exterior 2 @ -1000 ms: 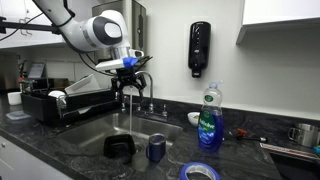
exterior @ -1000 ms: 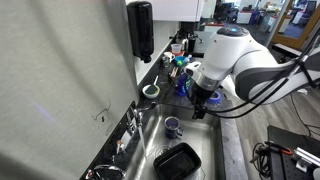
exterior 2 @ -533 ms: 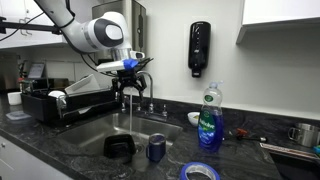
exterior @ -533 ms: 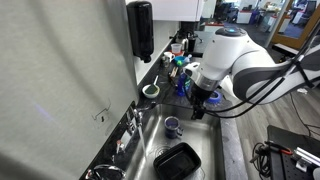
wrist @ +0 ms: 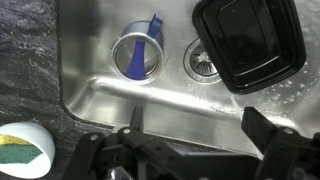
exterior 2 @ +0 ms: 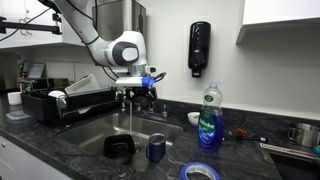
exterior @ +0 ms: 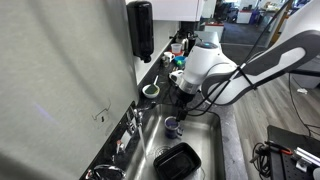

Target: Turn the right tap lever to the right

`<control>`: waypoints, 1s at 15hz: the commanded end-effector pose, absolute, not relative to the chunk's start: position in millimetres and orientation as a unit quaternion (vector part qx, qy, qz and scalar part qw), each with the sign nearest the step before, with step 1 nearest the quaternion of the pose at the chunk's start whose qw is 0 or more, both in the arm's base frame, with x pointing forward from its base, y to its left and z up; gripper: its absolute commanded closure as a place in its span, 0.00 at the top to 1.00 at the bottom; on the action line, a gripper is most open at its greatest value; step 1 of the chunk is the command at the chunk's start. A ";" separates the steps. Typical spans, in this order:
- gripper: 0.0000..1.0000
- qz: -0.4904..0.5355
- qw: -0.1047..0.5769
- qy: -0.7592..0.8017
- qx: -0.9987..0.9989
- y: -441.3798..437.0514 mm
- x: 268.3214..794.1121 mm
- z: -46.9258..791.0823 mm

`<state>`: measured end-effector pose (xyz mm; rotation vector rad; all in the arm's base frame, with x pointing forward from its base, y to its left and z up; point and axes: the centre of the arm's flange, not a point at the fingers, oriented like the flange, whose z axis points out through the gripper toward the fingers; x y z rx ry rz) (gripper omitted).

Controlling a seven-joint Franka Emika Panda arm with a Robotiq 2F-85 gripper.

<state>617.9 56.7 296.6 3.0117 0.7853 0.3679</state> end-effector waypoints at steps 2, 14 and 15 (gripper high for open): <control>1.00 0.136 -0.025 0.281 0.950 48.3 674.1 275.4; 1.00 0.174 -0.026 0.329 0.928 61.9 735.2 267.7; 1.00 0.173 -0.018 0.331 0.928 62.3 737.5 265.6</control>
